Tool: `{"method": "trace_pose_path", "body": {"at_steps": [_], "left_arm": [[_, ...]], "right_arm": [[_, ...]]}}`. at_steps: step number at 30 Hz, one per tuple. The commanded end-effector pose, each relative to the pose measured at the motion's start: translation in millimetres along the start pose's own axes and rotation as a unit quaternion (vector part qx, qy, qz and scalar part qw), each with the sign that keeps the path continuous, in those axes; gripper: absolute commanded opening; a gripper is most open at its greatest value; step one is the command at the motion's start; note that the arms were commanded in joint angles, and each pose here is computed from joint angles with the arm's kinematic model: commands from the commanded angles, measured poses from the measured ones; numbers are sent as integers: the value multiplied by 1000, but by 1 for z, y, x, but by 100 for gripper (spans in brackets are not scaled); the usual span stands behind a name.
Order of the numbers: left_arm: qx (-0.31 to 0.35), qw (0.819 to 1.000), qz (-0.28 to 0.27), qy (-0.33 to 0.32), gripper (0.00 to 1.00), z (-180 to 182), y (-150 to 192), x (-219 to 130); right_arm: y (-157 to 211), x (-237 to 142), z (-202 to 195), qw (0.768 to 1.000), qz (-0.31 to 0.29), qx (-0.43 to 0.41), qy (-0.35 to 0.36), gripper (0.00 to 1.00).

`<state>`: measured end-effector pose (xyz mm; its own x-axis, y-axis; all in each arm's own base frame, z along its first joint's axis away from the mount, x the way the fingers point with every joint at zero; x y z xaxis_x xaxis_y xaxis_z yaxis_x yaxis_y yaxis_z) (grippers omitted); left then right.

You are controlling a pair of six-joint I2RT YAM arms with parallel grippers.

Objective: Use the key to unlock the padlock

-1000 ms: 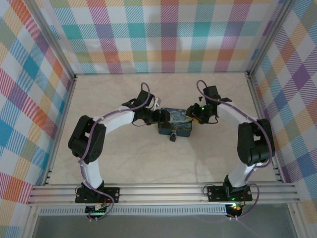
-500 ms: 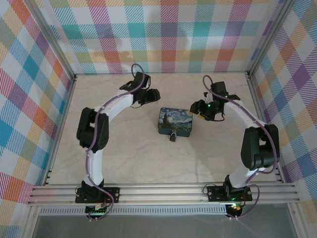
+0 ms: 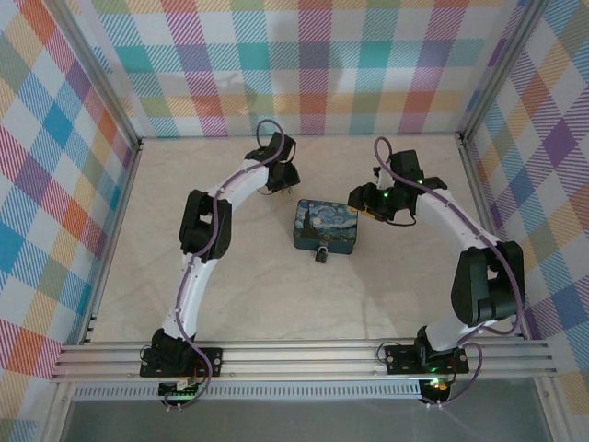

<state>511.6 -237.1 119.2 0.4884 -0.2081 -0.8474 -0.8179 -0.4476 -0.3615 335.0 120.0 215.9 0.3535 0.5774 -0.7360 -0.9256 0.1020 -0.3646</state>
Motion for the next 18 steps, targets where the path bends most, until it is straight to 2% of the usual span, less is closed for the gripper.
{"method": "trace_pose_path", "body": {"at_steps": [1, 6, 9, 18], "left_arm": [[-2, 1000, 9, -22, 43, 3, 3, 5], [12, 999, 20, -27, 43, 7, 9, 14], [17, 999, 24, -30, 35, 8, 9, 17], [32, 998, 28, -41, 29, 9, 10, 14]], "right_arm": [[-2, -3, 9, 999, -10, -4, -30, 51], [-2, 3, 13, 999, -7, 6, -54, 50], [-1, 5, 13, 999, -6, 7, -53, 50], [7, 10, 15, 999, 4, 8, -50, 50]]}}
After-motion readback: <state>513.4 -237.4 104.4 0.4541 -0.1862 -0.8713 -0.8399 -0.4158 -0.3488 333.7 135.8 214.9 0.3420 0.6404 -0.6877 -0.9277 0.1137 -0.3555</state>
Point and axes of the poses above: each hand's point on the last joint's axis, 136 mm out from that joint toward the fingers, its own x axis out along the fingers, its own z axis along the line the jaws close on, y = z × x, the point moved 8 cm from there along -x, back along the fingers, and after that the axes turned 9 degrees about -x, right-handed, at the moved point
